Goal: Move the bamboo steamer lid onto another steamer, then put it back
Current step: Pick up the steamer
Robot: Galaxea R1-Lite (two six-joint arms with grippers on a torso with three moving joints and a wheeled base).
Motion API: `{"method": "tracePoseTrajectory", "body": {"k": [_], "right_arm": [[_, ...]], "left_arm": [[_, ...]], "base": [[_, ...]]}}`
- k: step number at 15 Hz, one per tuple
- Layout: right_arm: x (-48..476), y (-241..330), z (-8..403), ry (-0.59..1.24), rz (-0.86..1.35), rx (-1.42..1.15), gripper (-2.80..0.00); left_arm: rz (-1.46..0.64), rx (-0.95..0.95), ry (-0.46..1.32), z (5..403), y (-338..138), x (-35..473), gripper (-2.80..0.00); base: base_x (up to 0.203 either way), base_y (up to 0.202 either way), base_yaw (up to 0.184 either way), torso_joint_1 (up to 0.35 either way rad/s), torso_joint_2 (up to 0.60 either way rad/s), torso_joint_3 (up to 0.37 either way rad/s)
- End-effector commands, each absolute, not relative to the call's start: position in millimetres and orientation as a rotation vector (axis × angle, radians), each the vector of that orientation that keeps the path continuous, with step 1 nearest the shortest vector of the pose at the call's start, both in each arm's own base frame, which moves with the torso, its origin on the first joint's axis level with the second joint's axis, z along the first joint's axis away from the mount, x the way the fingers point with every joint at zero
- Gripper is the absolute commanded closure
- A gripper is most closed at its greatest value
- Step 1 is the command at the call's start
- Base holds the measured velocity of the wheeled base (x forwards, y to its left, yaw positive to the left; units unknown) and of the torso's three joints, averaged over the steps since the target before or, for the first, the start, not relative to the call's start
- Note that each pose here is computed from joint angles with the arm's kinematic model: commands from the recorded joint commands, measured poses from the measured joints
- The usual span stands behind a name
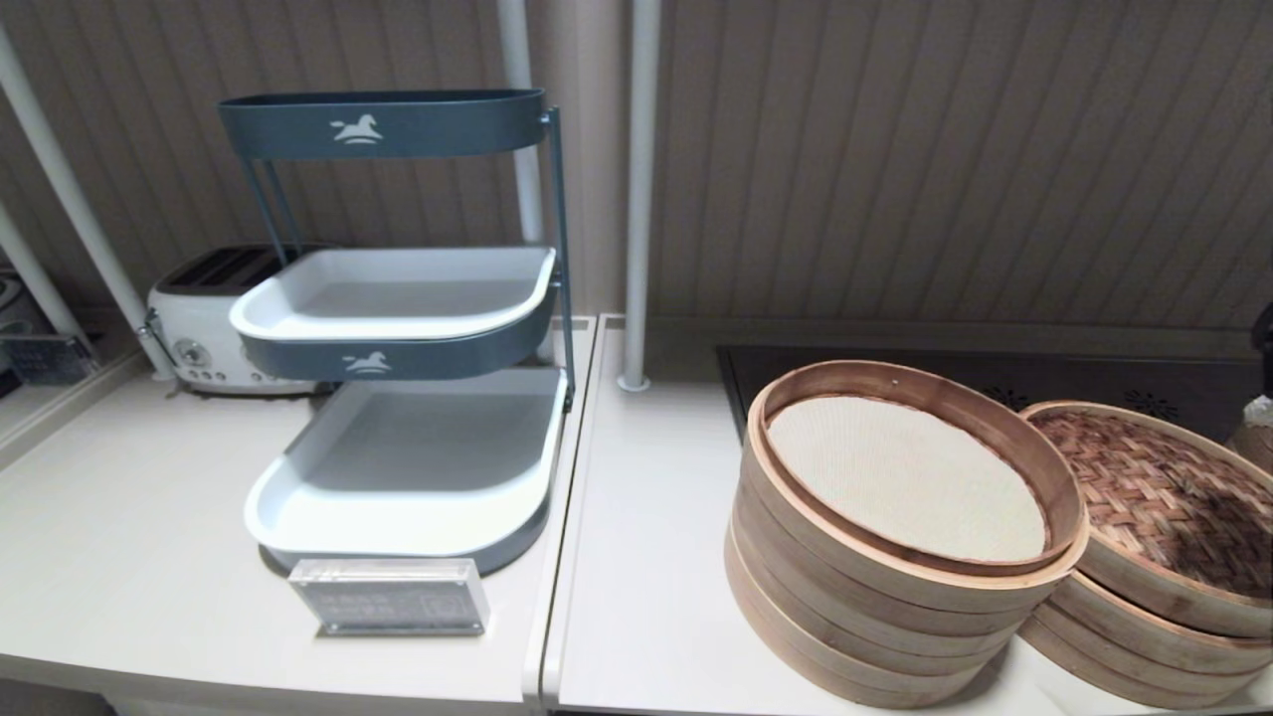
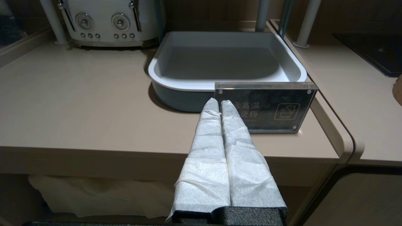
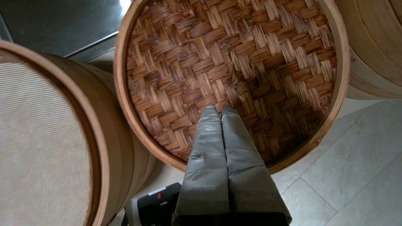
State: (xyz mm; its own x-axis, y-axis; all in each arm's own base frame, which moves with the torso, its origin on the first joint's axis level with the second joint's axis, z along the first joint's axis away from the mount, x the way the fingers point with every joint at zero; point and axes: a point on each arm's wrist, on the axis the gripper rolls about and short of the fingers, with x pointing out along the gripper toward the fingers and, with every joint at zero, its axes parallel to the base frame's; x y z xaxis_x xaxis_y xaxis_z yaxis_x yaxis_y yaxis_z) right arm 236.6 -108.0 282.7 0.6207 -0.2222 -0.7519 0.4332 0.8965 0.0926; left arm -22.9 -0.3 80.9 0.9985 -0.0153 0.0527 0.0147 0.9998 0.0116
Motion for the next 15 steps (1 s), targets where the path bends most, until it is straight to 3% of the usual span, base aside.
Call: {"method": "tracePoseTrajectory", "body": {"k": [1,2,3,15], "right_arm": [[255.5,-119.1,262.4,0.894,-0.387,0.296,0.0],[258.9,-120.6,257.6,0.911,-0.386,0.297,-0.65],[262.0,-122.0,253.2,0.926,-0.385,0.299,-2.8],[278.5,-159.1,211.5,1.02,-0.43,0.359,-2.8]], "left_arm": [[-0.015,0.011,-0.026,73.3,-0.3,-20.8,0.0],[-0.015,0.011,-0.026,73.3,-0.3,-20.8,0.0],[-0.015,0.011,-0.026,73.3,-0.3,-20.8,0.0],[-0.015,0.011,-0.026,73.3,-0.3,-20.8,0.0]], "base": [[0.0,0.0,0.0,0.0,0.0,0.0],[0.0,0.0,0.0,0.0,0.0,0.0],[0.0,0.0,0.0,0.0,0.0,0.0],[0.0,0.0,0.0,0.0,0.0,0.0]]}}
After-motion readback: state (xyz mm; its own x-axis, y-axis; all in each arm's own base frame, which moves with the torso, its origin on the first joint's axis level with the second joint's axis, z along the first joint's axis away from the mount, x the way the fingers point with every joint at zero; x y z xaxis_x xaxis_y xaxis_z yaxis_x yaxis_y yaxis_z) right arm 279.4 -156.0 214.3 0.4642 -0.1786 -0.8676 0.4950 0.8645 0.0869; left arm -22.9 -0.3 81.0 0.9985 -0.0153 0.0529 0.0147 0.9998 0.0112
